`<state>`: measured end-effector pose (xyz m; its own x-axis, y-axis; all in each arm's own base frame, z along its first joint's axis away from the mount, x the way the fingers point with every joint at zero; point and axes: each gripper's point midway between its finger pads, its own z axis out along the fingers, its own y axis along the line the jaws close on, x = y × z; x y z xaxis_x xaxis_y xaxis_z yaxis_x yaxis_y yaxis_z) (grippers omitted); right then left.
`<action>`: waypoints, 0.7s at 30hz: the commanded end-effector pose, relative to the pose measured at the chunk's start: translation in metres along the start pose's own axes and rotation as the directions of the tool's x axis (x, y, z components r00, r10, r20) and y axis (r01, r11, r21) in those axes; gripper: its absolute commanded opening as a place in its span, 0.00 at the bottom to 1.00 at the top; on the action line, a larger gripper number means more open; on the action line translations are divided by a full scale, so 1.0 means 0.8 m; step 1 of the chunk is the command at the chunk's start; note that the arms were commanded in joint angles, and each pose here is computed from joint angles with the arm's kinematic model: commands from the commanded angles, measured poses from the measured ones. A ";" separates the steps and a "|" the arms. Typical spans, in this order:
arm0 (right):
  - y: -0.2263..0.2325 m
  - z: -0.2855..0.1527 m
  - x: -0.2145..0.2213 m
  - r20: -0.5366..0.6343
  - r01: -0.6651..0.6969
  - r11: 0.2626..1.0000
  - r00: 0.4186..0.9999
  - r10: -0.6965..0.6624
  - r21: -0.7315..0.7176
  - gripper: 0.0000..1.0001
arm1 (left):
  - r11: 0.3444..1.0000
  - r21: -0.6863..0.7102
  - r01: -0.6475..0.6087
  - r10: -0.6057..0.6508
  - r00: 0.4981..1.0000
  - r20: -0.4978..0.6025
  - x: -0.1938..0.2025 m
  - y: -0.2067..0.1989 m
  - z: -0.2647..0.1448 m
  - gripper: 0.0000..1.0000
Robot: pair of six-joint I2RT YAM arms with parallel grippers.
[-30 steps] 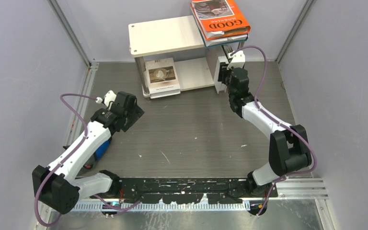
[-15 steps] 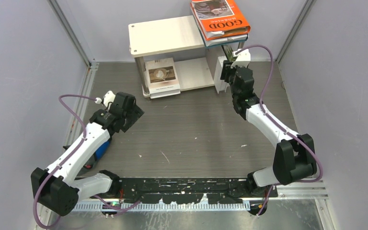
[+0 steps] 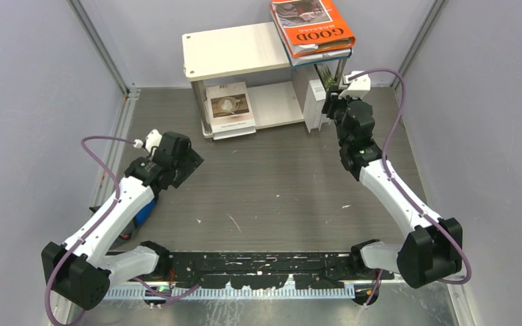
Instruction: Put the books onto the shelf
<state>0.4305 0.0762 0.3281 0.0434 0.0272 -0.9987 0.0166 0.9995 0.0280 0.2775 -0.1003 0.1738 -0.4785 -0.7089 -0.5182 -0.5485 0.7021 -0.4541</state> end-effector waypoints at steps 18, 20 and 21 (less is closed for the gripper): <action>0.012 -0.015 0.049 -0.101 -0.106 0.994 0.990 0.102 -0.032 0.01 | 0.998 0.042 0.035 -0.035 0.999 0.006 0.002 -0.002 0.003 0.71; 0.015 -0.008 0.051 -0.107 -0.109 0.993 0.989 0.104 -0.039 0.01 | 0.999 0.043 0.034 -0.035 0.999 0.008 0.002 -0.002 0.003 0.71; 0.018 -0.004 0.056 -0.116 -0.108 0.993 0.988 0.103 -0.042 0.01 | 0.999 0.042 0.035 -0.036 0.999 0.009 0.001 -0.002 0.004 0.71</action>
<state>0.4167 0.0825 0.2668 -0.1224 0.0931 -0.9881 -0.0011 0.9956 0.0939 0.2713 -0.1013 0.1590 -0.4962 -0.7098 -0.5000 -0.5535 0.7023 -0.4476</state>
